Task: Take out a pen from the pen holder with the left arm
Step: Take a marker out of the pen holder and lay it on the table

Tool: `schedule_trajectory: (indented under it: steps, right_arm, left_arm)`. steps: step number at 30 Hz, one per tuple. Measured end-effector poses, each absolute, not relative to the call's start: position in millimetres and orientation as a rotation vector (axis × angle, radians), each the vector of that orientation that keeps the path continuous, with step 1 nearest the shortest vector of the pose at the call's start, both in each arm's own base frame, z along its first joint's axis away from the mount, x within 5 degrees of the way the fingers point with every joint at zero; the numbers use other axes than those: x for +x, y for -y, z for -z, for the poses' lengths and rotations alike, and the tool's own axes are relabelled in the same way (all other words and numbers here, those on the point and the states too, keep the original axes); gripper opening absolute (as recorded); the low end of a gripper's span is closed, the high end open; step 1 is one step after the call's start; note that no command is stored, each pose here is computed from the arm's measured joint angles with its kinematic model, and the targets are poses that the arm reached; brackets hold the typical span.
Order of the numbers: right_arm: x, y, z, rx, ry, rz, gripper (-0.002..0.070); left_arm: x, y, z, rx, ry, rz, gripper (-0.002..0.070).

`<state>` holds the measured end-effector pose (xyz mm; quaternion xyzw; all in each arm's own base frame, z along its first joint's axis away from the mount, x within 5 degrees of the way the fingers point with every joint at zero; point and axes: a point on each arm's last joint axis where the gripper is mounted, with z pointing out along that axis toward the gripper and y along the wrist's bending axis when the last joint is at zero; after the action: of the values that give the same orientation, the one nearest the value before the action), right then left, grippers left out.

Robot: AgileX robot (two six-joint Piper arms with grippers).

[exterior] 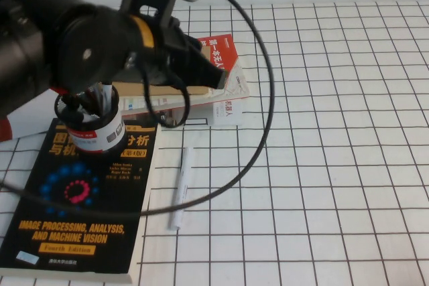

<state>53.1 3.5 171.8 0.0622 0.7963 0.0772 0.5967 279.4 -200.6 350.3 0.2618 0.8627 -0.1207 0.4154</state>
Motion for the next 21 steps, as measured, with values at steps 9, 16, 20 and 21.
schedule_trajectory:
  steps: [9,16,20,21]
  right_arm:
    - [53,-4,-172,0.144,-1.848,-0.179,-0.0016]
    - [53,-4,-172,0.144,-1.848,-0.179,-0.0016]
    - [53,-4,-172,0.144,-1.848,-0.179,-0.0017]
    - [53,-4,-172,0.144,-1.848,-0.179,-0.0017]
  left_arm:
    - [193,140,-333,0.653,-1.826,0.359,0.0002]
    - [136,97,-309,0.655,-1.839,0.342,0.0001]
    - [117,82,-289,0.660,-1.866,0.331,0.0000]
    - [112,78,-284,0.658,-1.868,0.329,0.0000]
